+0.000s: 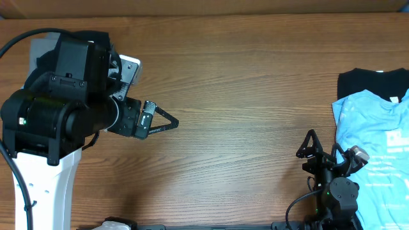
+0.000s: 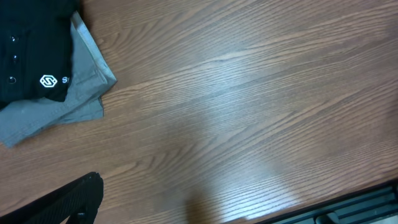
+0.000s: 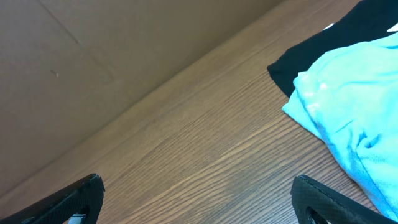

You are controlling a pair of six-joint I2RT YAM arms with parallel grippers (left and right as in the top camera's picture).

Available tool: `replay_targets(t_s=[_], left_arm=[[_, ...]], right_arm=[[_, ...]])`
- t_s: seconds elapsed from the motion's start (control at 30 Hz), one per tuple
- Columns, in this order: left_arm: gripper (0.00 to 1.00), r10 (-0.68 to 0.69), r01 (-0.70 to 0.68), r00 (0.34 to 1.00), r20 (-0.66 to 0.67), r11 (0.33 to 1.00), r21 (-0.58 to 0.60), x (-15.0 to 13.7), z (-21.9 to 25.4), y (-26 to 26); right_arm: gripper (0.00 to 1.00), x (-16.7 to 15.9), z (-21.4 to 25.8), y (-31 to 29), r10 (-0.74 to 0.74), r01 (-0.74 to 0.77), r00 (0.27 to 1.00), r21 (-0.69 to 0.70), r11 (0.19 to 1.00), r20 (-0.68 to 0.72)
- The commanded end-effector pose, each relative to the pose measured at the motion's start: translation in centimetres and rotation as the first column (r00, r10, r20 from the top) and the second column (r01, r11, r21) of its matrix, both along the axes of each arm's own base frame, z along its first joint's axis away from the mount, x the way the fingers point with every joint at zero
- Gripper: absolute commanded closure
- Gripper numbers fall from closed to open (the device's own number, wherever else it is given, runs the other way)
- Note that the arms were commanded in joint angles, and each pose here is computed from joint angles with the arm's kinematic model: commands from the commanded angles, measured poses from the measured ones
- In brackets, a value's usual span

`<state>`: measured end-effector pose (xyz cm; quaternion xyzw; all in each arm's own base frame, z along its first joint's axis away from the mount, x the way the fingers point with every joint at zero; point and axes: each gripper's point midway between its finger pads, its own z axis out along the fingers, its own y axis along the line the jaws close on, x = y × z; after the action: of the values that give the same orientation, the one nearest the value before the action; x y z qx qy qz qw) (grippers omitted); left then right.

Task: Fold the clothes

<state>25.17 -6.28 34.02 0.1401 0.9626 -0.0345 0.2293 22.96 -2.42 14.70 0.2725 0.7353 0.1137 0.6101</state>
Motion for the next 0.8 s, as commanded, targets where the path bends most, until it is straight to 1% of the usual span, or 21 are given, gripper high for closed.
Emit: replay_targets(t_s=[0.0, 0.03, 0.07, 0.1, 0.13, 0.17, 0.33, 0.6, 0.7, 0.77], left_arm=[[0.0, 0.01, -0.01, 1.0, -0.009, 1.0, 0.005, 0.2, -0.3, 0.0], [0.1, 0.01, -0.01, 1.0, -0.003, 1.0, 0.01, 0.1, -0.1, 0.1], [0.14, 0.01, -0.01, 1.0, 0.005, 0.999, 0.031, 0.1, -0.1, 0.4], [0.16, 0.018, -0.019, 1.0, 0.02, 0.998, 0.055, 0.0, 0.1, 0.9], [0.05, 0.03, -0.033, 0.999, 0.037, 0.997, 0.075, -0.2, 0.4, 1.4], [0.0, 0.031, -0.034, 0.998, 0.048, 0.997, 0.073, -0.5, 0.7, 1.5], [0.0, 0.041, -0.047, 0.993, 0.112, 0.997, 0.055, -2.2, 2.1, 2.1], [0.0, 0.075, -0.083, 0.981, 0.177, 0.996, 0.042, -4.5, 3.0, 3.5], [0.0, 0.079, -0.099, 0.955, 0.287, 0.994, 0.054, -3.7, 4.3, 4.2], [0.0, 0.081, -0.106, 0.915, 0.394, 0.993, 0.043, -2.8, 5.5, 4.5]], right_arm=[[0.0, 0.0, 0.1, -0.1, -0.006, 0.006, 1.0, 0.008, 1.0, 0.014], [0.0, 0.0, 0.1, -0.1, -0.006, 0.006, 1.0, 0.008, 1.0, 0.014], [0.0, 0.0, 0.1, -0.1, -0.006, 0.006, 1.0, 0.008, 1.0, 0.014], [0.0, 0.0, 0.1, -0.1, -0.006, 0.006, 1.0, 0.008, 1.0, 0.014], [0.0, 0.0, 0.1, -0.1, -0.006, 0.006, 1.0, 0.008, 1.0, 0.014], [0.0, 0.0, 0.1, -0.1, -0.006, 0.006, 1.0, 0.008, 1.0, 0.014], [0.0, 0.0, 0.1, -0.1, -0.006, 0.006, 1.0, 0.008, 1.0, 0.014], [0.0, 0.0, 0.1, -0.1, -0.006, 0.006, 1.0, 0.008, 1.0, 0.014], [0.0, 0.0, 0.1, -0.1, -0.006, 0.006, 1.0, 0.008, 1.0, 0.014], [0.0, 0.0, 0.1, -0.1, -0.006, 0.006, 1.0, 0.008, 1.0, 0.014]])
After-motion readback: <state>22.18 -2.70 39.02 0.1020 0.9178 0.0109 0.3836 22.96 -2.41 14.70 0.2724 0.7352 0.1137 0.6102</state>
